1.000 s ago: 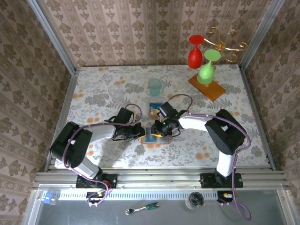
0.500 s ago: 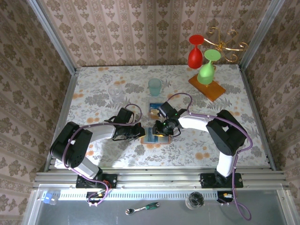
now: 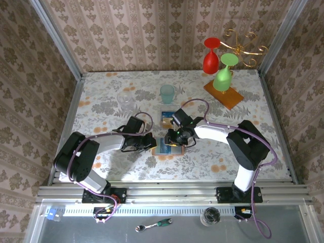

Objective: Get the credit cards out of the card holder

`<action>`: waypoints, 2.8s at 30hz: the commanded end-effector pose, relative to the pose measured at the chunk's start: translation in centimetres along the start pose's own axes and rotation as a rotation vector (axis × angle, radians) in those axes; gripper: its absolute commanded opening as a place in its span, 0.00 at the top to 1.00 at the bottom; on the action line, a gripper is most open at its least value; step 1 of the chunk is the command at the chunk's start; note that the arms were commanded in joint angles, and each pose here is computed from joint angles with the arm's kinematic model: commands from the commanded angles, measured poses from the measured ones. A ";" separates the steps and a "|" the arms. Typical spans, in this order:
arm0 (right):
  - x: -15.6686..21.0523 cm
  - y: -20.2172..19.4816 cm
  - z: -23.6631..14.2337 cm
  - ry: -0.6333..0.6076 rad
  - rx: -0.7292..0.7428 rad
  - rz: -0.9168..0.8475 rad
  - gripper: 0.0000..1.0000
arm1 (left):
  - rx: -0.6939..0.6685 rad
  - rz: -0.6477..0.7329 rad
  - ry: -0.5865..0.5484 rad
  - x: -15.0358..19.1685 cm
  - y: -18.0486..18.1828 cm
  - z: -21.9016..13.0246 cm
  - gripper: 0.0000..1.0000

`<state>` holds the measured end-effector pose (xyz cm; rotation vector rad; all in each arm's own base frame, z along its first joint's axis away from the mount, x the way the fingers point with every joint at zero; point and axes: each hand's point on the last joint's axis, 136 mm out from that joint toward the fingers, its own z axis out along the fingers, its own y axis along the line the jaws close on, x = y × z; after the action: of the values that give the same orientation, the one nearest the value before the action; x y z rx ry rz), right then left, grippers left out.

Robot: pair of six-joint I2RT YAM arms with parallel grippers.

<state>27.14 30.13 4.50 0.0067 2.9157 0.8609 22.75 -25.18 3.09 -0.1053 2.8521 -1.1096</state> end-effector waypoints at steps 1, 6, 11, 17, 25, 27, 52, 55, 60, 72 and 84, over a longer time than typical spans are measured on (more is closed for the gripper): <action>0.0 0.0 -1.0 -0.032 0.016 -0.030 0.72 | -0.012 0.012 -0.015 -0.5 -0.7 -0.9 0.95; 0.1 -0.3 -1.1 -0.033 0.024 -0.027 0.72 | -0.006 0.030 -0.007 -0.7 -1.7 -0.7 0.95; 0.2 -0.5 -1.1 -0.034 0.028 -0.025 0.72 | 0.002 0.044 0.009 -0.6 -2.4 0.0 0.95; 0.3 -0.8 -1.2 -0.036 0.037 -0.018 0.72 | -0.002 0.054 0.024 -0.4 -2.7 0.6 0.96; 0.5 -1.4 -1.1 -0.036 0.048 -0.006 0.72 | -0.017 0.041 0.042 0.0 -1.7 1.5 0.98; 0.6 -1.5 -1.2 -0.034 0.052 -0.006 0.72 | -0.032 0.029 0.049 0.1 -0.9 1.8 0.98; 0.7 -2.0 0.5 -0.014 -0.004 0.051 0.73 | -0.037 0.007 0.058 0.5 -0.1 1.9 1.00; 0.6 -2.0 0.6 -0.012 -0.007 0.055 0.73 | -0.038 0.005 0.058 0.5 -0.1 1.9 1.00; 0.6 -2.2 0.6 -0.014 0.003 0.061 0.73 | -0.039 0.005 0.059 0.5 -0.1 1.9 1.00; 0.7 -3.2 0.8 -0.014 0.042 0.071 0.72 | -0.042 0.003 0.061 0.6 -0.1 1.9 1.00; 0.9 -3.5 1.3 0.002 0.050 0.081 0.71 | -0.042 0.003 0.060 0.6 -0.1 1.8 1.00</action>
<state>27.00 28.70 2.69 0.0913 2.9115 0.8471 23.08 -27.57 3.00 -0.0296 2.8669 -1.1260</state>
